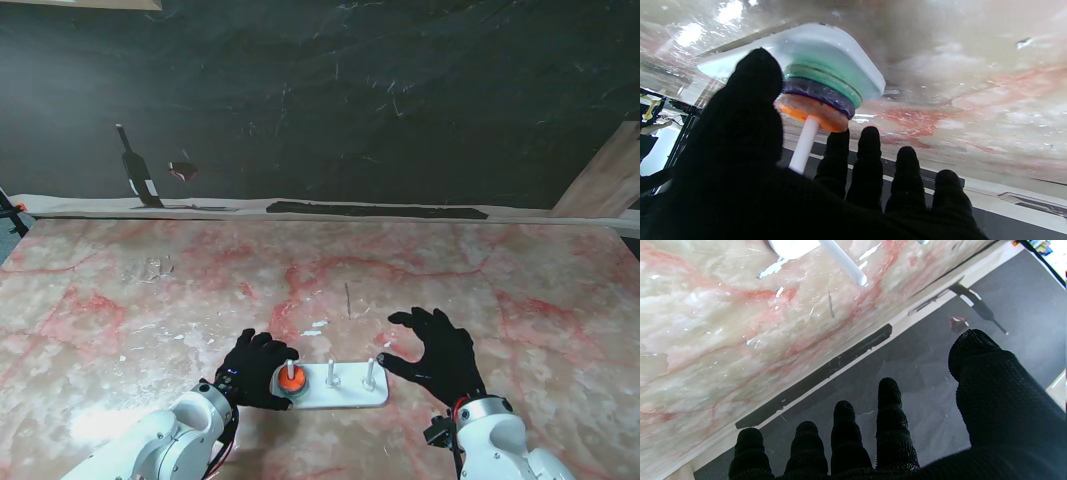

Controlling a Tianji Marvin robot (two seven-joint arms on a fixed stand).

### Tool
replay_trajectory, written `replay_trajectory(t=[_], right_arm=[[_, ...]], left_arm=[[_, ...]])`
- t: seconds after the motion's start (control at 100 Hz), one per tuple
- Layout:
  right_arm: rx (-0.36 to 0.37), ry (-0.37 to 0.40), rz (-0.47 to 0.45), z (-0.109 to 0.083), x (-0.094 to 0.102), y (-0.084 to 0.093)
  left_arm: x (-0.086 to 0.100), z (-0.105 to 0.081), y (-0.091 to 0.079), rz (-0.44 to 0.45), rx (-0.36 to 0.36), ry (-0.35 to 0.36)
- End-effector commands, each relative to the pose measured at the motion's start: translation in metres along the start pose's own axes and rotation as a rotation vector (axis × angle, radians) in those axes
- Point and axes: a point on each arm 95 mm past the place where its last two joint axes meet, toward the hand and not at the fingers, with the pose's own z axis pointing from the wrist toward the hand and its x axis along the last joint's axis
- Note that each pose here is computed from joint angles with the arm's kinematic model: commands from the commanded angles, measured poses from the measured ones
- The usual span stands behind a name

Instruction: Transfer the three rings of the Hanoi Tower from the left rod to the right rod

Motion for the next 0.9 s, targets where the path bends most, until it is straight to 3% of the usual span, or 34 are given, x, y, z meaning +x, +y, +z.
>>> replay_trajectory(t=[0.0,0.89], right_arm=[[0.002,-0.003,0.009,-0.0033,0.0007,-0.0019],[0.002,0.006,0.047,-0.0039,-0.0008,-0.0019]], left_arm=[[0.0017,0.001,-0.0007,-0.006,0.003,0.004],[0.001,0.0029,0.0004,-0.003,0.023,-0.001]])
